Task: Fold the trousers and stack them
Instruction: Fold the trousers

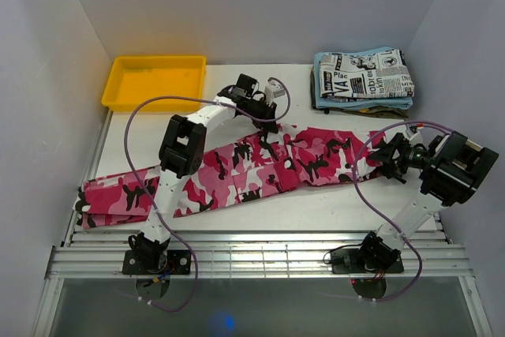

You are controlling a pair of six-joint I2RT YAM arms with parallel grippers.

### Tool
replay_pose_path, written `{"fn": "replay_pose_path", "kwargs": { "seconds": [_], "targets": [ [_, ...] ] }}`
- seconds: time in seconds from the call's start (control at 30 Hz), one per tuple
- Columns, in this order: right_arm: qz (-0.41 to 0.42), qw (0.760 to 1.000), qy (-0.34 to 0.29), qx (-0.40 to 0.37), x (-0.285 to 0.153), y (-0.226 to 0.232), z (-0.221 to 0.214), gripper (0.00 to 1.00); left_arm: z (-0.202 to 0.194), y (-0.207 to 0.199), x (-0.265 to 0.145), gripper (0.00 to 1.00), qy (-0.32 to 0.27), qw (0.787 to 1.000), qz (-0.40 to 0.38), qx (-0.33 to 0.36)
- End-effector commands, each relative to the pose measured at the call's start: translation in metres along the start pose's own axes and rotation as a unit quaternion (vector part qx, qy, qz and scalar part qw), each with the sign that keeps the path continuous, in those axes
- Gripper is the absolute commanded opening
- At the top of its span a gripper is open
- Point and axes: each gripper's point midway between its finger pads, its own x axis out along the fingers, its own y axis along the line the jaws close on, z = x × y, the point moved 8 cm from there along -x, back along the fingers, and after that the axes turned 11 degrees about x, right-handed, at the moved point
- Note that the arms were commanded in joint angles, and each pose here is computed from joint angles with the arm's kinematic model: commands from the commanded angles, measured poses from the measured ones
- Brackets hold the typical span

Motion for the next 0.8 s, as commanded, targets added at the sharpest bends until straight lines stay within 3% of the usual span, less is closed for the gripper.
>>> {"fn": "replay_pose_path", "kwargs": {
  "seconds": [0.0,0.03,0.1,0.17,0.3,0.33,0.53,0.77],
  "targets": [
    [-0.178,0.981,0.045,-0.057,0.007,-0.066,-0.009,0.83,0.008,0.017,-0.018,0.23,-0.007,0.999,0.039,0.020],
    [-0.171,0.983,0.043,-0.060,0.007,-0.064,-0.007,0.75,0.014,0.016,-0.020,0.31,-0.011,0.999,0.038,0.024],
    [-0.161,0.984,0.039,-0.062,0.005,-0.057,0.000,0.69,0.024,0.009,-0.030,0.47,-0.010,0.999,0.033,0.036],
    [-0.165,0.984,0.033,-0.063,0.004,-0.056,0.006,0.60,0.036,0.004,-0.047,0.55,-0.016,0.998,0.033,0.050],
    [-0.203,0.977,0.032,-0.059,0.001,-0.064,0.013,0.43,0.049,-0.018,-0.097,0.87,-0.002,0.998,0.038,0.041],
    [-0.209,0.976,0.032,-0.058,0.001,-0.066,0.014,0.36,0.059,-0.027,-0.117,0.91,-0.007,0.997,0.052,0.048],
    [-0.273,0.960,0.019,-0.065,-0.013,-0.075,0.016,0.17,0.021,-0.042,-0.209,0.92,-0.001,0.993,0.115,-0.026],
    [-0.323,0.944,-0.020,-0.063,-0.057,-0.079,0.014,0.08,-0.066,-0.054,-0.312,0.90,0.015,0.969,0.205,-0.136]
  ]
}}
